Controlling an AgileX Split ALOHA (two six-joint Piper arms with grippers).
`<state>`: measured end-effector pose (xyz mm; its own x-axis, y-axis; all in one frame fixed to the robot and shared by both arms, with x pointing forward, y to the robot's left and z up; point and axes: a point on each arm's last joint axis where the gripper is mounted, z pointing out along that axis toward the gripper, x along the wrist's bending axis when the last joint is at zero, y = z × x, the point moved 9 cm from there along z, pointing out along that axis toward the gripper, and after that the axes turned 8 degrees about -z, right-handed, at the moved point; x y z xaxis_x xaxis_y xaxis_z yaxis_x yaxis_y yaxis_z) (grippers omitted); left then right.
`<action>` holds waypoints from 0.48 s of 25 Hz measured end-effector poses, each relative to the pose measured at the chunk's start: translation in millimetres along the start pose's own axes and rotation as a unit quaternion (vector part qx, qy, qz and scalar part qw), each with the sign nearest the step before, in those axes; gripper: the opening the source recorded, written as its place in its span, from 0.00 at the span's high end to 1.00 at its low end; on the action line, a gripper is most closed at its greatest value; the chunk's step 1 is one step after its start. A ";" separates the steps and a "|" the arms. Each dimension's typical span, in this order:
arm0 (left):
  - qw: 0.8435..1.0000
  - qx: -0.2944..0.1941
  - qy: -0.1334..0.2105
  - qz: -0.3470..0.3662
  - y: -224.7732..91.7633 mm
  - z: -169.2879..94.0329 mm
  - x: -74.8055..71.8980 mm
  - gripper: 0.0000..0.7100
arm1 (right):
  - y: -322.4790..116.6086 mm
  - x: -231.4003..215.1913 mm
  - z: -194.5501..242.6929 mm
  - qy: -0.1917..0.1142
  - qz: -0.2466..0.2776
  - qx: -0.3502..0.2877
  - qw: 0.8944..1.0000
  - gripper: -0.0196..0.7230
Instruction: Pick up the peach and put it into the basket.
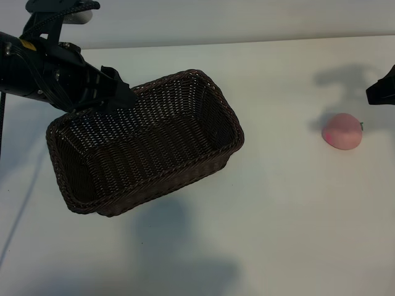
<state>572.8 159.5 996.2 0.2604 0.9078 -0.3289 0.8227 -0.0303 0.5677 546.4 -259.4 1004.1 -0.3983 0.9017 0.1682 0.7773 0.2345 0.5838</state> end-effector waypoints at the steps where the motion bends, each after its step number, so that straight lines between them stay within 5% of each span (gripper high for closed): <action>1: 1.000 0.000 0.000 0.000 0.0 0.0 0.0 0.17 | 0.1 -0.1 0.0 0.000 0.000 0.000 1.000 0.46; 12: 1.000 0.000 0.000 0.001 0.0 0.0 0.0 0.17 | 0.8 -0.5 0.0 -0.001 0.000 -0.002 1.000 0.60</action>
<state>572.8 159.5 996.2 0.2627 0.9077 -0.3273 0.8220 -0.0328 0.5686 547.2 -259.7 1004.5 -0.3964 0.9029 0.1662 0.7754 0.2323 0.5872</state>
